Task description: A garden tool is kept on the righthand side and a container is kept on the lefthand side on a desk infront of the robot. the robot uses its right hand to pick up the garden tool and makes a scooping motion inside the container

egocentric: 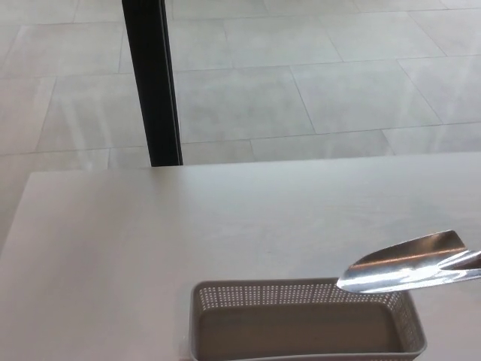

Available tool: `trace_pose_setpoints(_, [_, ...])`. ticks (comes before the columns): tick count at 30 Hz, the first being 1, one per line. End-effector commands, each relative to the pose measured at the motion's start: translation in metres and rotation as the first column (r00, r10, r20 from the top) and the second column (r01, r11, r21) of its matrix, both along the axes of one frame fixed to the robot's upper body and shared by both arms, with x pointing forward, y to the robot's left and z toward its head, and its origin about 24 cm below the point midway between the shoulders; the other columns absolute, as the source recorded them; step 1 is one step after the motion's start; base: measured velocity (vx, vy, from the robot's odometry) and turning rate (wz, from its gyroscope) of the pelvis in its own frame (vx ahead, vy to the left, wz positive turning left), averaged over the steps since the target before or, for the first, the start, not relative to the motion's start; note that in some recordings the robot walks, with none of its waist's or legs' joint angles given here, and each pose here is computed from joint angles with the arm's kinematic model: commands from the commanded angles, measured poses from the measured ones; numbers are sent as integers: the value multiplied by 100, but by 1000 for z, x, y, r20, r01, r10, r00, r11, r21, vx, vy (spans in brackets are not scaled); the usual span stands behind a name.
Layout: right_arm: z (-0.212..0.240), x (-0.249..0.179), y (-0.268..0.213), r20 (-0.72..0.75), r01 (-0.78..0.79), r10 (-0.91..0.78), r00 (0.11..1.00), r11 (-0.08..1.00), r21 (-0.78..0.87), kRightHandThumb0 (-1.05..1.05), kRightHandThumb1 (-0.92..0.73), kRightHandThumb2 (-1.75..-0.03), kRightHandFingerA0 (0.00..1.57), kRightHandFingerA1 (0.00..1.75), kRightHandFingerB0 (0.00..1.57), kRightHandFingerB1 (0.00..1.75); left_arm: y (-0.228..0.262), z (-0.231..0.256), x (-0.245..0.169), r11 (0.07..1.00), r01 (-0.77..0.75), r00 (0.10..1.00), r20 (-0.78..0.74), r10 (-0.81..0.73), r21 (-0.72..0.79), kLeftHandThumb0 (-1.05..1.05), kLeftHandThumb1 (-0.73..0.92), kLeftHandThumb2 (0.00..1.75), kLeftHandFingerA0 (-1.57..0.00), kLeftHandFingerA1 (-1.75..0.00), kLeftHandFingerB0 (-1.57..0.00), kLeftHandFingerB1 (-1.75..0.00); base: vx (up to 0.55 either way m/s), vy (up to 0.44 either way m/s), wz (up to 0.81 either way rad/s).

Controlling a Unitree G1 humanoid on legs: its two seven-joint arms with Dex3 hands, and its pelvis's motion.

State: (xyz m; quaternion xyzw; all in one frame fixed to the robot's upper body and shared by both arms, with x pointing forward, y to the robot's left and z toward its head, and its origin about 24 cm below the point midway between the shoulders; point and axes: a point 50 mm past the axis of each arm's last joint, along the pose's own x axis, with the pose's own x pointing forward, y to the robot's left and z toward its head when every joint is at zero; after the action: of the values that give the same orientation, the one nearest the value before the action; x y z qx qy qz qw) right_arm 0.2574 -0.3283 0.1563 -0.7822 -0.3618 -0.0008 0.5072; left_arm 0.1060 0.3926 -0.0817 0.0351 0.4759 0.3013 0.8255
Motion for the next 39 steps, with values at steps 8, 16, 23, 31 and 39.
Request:
trace_pose_setpoints(8, [0, 0, -2, -37, 91, -94, 995, 992, -86, -24, -47, -62, 96, 156, 94, 91, 5, 5, 1, 1000, -6, 1000, 12, 6, -1, -38, 67, 61, -64, -73, -48, -57, 0, 0, 0])
trace_pose_setpoints(16, [1, 1, 2, 0, 18, -18, 1000, 995, -99, -25, -48, -61, 98, 151, 94, 90, 6, 6, 6, 1000, 6, 1000, -5, -5, 25, -40, 66, 59, -70, -74, -50, -55, 0, 0, 0])
trace_pose_setpoints(23, [1, 2, 3, 19, -30, 32, 999, 994, -106, -27, -51, -64, 96, 159, 98, 93, 6, 8, 8, 1000, -21, 1000, 20, 21, -3, -37, 66, 60, -61, -70, -45, -54, 0, 0, 0])
trace_pose_setpoints(31, [0, 2, -3, 3, -34, 35, 999, 990, -136, -30, -53, -64, 99, 151, 95, 89, 7, 12, 17, 1000, -9, 999, 46, 9, 8, -38, 66, 59, -63, -72, -45, -55, 0, 0, 0])
trace_pose_setpoints(39, [-13, -2, 0, -40, -92, 86, 996, 977, -191, -36, -49, -59, 96, 154, 99, 80, 6, 11, 18, 1000, 9, 1000, 26, -9, 28, -39, 66, 60, -66, -75, -47, -57, 0, 0, 0])
